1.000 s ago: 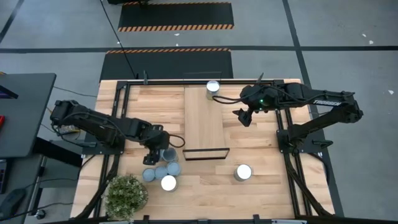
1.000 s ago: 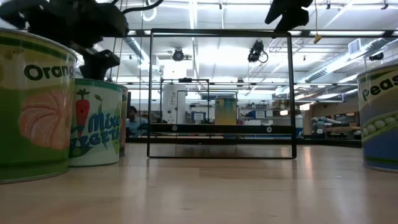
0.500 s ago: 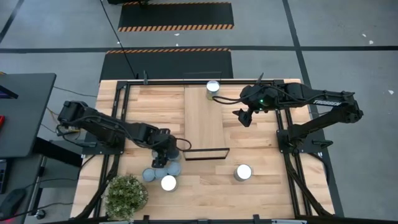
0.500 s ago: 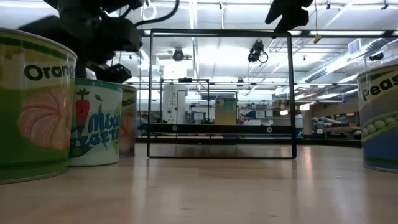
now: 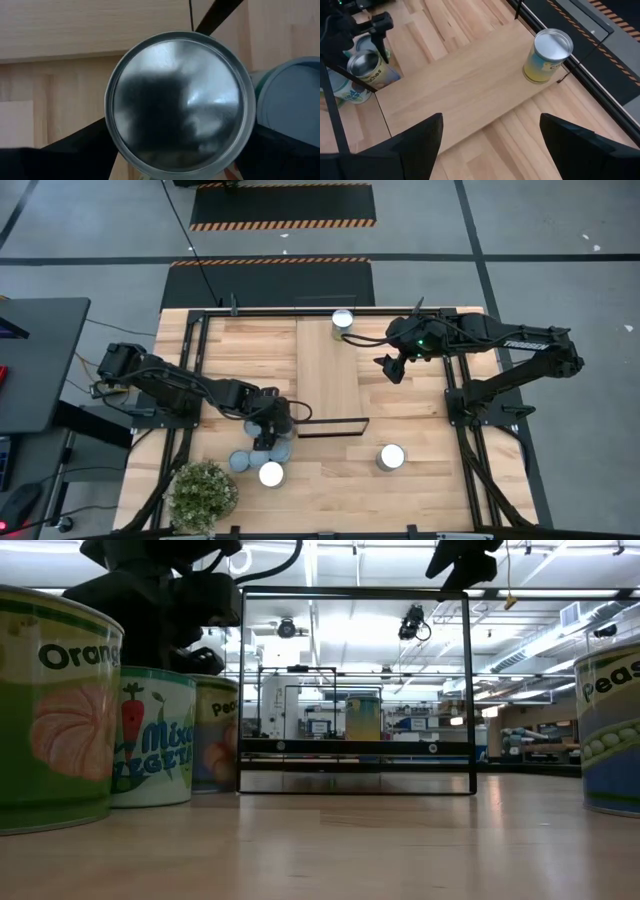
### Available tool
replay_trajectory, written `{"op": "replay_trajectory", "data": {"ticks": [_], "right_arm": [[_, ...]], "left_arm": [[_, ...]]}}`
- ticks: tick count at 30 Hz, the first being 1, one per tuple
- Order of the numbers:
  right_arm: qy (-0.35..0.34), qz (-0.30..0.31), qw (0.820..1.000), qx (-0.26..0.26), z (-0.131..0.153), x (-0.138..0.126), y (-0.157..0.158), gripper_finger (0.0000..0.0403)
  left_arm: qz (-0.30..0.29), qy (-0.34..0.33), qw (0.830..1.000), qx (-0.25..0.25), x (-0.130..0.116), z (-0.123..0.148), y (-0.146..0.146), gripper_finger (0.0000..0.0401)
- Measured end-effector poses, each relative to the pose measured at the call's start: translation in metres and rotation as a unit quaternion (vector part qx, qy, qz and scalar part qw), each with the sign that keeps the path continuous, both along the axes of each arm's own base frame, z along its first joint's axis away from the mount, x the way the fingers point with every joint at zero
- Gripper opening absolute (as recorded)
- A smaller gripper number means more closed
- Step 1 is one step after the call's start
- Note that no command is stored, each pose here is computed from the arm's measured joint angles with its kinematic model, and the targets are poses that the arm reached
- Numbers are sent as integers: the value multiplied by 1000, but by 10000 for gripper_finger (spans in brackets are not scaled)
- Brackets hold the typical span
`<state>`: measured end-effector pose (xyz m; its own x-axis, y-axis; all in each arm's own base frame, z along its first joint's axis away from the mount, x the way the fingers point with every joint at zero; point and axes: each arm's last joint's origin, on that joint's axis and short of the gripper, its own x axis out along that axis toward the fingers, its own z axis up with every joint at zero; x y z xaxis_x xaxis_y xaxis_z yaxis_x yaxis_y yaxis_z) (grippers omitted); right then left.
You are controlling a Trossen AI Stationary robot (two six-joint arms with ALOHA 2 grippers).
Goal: Pick and place cans onto a shelf
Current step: Put the canned peaches on the shelf
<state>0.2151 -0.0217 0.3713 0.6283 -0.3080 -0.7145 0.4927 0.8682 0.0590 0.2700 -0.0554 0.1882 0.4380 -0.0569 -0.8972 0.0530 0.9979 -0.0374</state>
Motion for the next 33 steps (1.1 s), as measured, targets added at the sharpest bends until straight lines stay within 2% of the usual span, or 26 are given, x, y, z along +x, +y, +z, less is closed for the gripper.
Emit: {"op": "replay_trajectory", "data": {"ticks": [9,19,25,33], "right_arm": [[0,-2,1000,-2,0,0,0,339],[1,2,1000,-2,0,0,0,339],[2,3,1000,-2,0,0,0,339],[2,5,1000,-3,0,0,0,339]], "left_arm": [[16,-22,1000,-8,4,2,0,300],[34,-4,999,-4,-3,5,5,298],[68,-20,997,10,-8,19,26,298],[118,-36,992,32,-10,40,75,298]]}}
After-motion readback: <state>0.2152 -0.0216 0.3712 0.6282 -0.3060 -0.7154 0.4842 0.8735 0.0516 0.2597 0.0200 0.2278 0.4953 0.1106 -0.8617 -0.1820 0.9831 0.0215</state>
